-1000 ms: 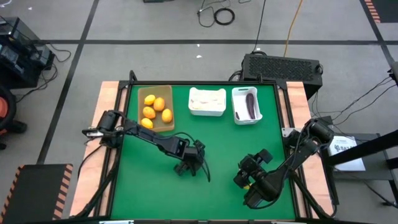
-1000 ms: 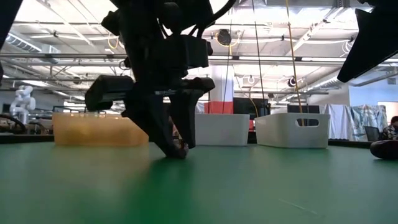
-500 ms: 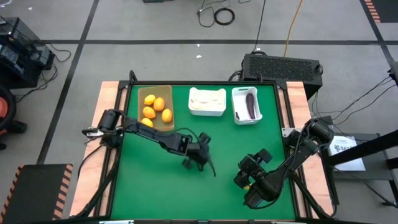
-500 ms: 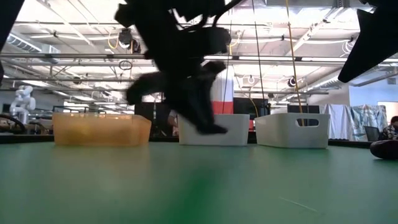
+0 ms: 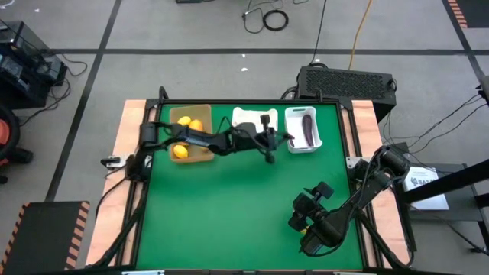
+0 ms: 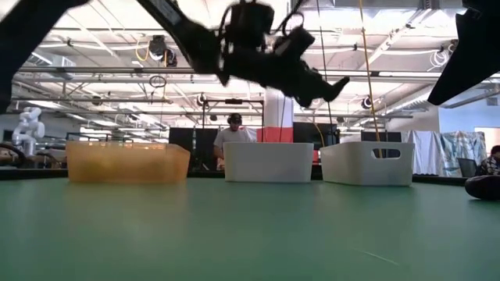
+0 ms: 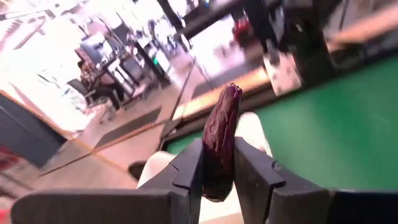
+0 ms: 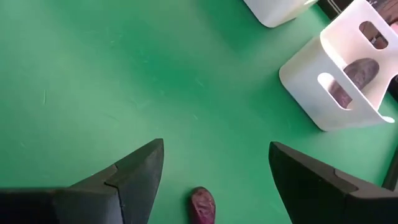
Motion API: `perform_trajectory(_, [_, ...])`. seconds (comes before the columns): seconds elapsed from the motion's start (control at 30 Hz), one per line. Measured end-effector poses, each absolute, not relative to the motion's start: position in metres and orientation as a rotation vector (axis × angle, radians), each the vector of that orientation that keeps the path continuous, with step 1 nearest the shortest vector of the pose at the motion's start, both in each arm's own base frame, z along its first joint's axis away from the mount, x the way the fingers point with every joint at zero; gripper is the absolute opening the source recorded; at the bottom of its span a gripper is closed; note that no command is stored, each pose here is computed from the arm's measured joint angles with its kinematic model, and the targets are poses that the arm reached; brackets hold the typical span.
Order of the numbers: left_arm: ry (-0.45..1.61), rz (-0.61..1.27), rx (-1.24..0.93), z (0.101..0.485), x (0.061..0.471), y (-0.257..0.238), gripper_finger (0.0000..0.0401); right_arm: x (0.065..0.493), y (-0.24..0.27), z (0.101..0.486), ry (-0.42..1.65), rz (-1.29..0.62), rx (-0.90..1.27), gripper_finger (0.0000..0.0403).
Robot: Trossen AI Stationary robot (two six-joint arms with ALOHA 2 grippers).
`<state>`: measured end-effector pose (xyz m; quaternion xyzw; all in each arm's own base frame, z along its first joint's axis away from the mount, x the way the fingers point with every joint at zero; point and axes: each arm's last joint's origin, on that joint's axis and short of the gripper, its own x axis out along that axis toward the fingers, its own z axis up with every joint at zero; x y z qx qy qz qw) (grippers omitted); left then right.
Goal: Sort produce into baskets
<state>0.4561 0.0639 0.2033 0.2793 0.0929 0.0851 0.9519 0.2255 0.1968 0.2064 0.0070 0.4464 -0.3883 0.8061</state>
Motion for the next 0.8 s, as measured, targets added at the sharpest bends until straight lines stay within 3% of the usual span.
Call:
perform_trajectory(0.23, [0.054, 0.19, 0.476, 0.175, 0.492, 0.091, 0.0078, 0.225, 0.196, 0.206, 0.972, -0.832, 0.008, 0.0281])
perform_trajectory(0.47, [0.146, 0.291, 0.443, 0.169, 0.536, 0.106, 0.0082, 0.222, 0.198, 0.205, 1.07, -0.837, 0.066, 0.0281])
perform_trajectory(0.6, [0.229, 0.322, 0.4, 0.172, 0.546, 0.116, 0.0117, 0.221, 0.198, 0.204, 1.107, -0.848, 0.105, 0.0281])
perform_trajectory(0.8, [0.286, 0.321, 0.358, 0.168, 0.544, 0.127, 0.0211, 0.221, 0.199, 0.203, 1.139, -0.849, 0.131, 0.0281])
